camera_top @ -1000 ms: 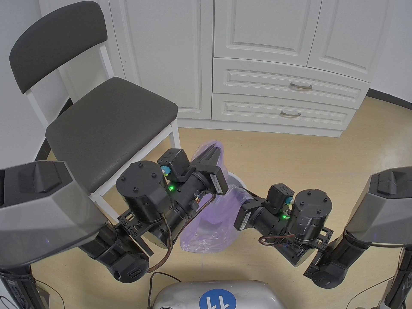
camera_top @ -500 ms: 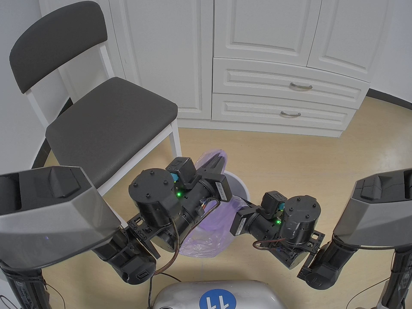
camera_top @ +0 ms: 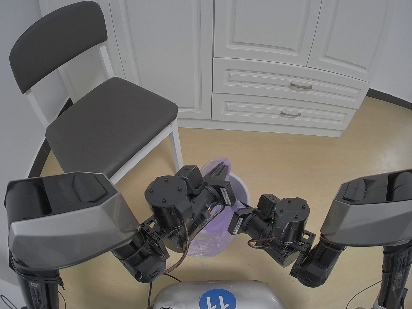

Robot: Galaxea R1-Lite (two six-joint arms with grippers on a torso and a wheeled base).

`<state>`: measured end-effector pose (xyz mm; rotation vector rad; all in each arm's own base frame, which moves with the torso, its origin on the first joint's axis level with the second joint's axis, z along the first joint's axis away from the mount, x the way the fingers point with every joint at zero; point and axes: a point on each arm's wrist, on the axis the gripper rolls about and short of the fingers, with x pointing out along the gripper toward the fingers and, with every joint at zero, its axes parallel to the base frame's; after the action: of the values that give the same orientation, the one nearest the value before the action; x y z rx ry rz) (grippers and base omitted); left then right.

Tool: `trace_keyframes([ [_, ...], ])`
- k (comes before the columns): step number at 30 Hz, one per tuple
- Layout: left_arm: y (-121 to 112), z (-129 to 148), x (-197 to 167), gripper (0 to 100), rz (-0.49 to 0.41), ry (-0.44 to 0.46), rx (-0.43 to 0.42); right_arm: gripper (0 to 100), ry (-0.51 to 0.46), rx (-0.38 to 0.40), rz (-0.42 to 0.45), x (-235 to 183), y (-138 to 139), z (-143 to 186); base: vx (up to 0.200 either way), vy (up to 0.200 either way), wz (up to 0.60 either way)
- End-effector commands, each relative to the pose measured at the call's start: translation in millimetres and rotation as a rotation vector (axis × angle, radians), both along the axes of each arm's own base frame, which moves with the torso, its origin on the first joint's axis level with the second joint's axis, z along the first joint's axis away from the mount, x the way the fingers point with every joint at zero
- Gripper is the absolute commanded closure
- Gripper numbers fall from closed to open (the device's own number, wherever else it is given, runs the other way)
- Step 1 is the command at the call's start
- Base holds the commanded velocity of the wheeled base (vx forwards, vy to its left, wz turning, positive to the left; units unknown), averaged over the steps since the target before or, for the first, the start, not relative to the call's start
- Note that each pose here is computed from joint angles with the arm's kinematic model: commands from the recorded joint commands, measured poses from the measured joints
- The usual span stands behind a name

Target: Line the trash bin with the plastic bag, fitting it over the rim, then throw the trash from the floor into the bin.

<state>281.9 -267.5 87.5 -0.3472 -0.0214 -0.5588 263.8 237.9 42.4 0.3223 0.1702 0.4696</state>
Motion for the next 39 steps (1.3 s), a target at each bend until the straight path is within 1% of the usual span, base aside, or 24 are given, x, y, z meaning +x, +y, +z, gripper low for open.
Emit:
trace_keyframes([
  [1,1,-15,14,100,0.027,0.019,0.009,100,0.011,0.016,-0.024,10,-1,-10,0.000,0.000,0.00],
  [5,4,-22,23,100,0.048,0.025,0.010,100,0.033,0.052,-0.035,18,2,-19,0.000,0.000,0.00],
  [8,9,-26,31,100,0.068,0.030,0.014,100,0.039,0.055,-0.037,21,5,-25,0.000,0.000,0.00],
  [11,16,-24,40,100,0.087,0.021,0.005,100,0.041,0.064,-0.040,24,8,-29,0.000,0.000,0.00],
  [15,15,-24,52,100,0.095,-0.003,-0.011,100,0.055,0.093,-0.044,26,8,-30,0.000,0.000,0.00],
  [16,13,-25,58,100,0.095,-0.015,-0.020,100,0.057,0.115,-0.048,28,9,-30,0.000,0.000,0.00],
  [19,12,-29,64,100,0.077,-0.019,-0.021,100,0.055,0.133,-0.064,36,6,-31,0.000,0.000,0.00],
  [22,12,-30,70,100,0.077,-0.028,-0.028,100,0.044,0.146,-0.083,45,3,-30,0.000,0.000,0.00],
  [26,11,-28,80,100,0.087,-0.034,-0.089,100,0.031,0.154,-0.103,56,1,-34,0.000,0.000,0.00],
  [27,12,-25,85,100,0.091,-0.032,-0.127,100,0.022,0.164,-0.110,61,2,-35,0.000,0.000,0.00],
  [28,13,-25,85,100,0.091,-0.032,-0.131,100,0.021,0.165,-0.110,61,2,-35,0.000,0.000,0.00],
  [29,15,-24,89,100,0.097,-0.030,-0.155,100,0.013,0.171,-0.120,67,2,-37,0.000,0.000,0.00],
  [33,13,-28,97,100,0.112,-0.039,-0.171,100,-0.012,0.187,-0.153,83,-1,-40,0.000,0.000,0.00],
  [36,10,-30,103,100,0.151,-0.049,-0.184,100,-0.034,0.197,-0.176,94,-5,-40,0.000,0.000,0.00],
  [39,8,-34,104,100,0.162,-0.035,-0.178,100,-0.045,0.197,-0.203,103,-14,-41,0.000,0.000,0.00],
])
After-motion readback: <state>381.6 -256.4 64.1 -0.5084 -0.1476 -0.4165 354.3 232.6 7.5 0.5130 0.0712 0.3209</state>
